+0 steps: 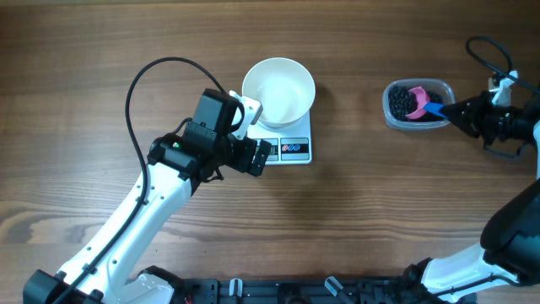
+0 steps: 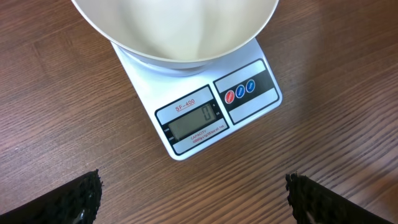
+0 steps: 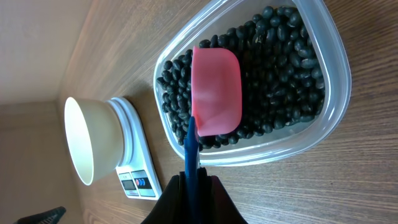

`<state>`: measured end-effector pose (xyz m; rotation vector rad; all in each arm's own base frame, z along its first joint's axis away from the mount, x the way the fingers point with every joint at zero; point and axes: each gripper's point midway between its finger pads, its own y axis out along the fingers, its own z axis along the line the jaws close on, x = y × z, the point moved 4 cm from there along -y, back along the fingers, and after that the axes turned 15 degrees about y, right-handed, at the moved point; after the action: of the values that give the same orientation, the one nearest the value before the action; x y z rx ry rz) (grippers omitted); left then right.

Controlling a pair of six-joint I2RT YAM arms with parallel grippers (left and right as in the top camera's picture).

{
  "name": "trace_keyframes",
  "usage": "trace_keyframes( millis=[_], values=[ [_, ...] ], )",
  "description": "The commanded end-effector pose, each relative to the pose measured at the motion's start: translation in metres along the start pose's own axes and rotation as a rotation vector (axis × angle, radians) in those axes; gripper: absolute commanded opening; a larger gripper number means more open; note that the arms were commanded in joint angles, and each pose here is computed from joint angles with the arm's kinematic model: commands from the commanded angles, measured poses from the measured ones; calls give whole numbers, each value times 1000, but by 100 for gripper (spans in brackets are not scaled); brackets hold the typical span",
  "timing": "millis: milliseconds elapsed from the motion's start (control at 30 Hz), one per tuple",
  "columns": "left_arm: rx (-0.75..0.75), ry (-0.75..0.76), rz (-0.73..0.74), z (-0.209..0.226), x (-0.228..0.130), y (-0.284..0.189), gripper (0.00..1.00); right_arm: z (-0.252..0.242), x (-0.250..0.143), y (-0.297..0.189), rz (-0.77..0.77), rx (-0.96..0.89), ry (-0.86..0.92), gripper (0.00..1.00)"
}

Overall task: Scoop item into bowl and weigh 150g on scale
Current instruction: 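Tilt the scoop to fill it with beans and lift slightly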

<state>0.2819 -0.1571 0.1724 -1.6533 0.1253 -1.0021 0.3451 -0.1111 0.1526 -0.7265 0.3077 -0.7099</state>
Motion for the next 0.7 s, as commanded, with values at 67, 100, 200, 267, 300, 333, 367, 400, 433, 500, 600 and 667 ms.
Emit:
trace_keyframes(
  millis=[67,100,200,267,300,333,367,400,433,500,600,667],
  values=[
    [-4,11,-26,1,7,-6,100,-10,-1,1,29,44,65,4],
    [-4,11,-27,1,7,-6,100,-11,-1,0,27,44,68,4],
    [-4,11,-26,1,7,-6,100,-13,-1,-2,26,43,79,4],
    [-4,11,-26,1,7,-6,100,-13,-1,-2,28,43,80,4],
    [-4,11,-26,1,7,-6,100,-13,-1,-2,28,43,80,4],
    [-4,11,-26,1,7,-6,100,-13,-1,-2,29,44,80,4],
    [-4,11,-26,1,7,-6,100,-13,-1,-2,29,47,81,4],
    [-4,11,-26,1,7,-6,100,-12,-1,-2,31,56,80,4],
    [-4,11,-26,1,7,-6,100,-10,-2,-2,33,66,79,4],
    [-4,11,-26,1,7,-6,100,-5,-2,-3,39,103,78,4],
    [-4,11,-26,1,7,-6,100,-3,-2,-3,42,124,80,4],
    [-4,11,-26,1,7,-6,100,-4,-2,-4,40,124,81,4]
  ],
)
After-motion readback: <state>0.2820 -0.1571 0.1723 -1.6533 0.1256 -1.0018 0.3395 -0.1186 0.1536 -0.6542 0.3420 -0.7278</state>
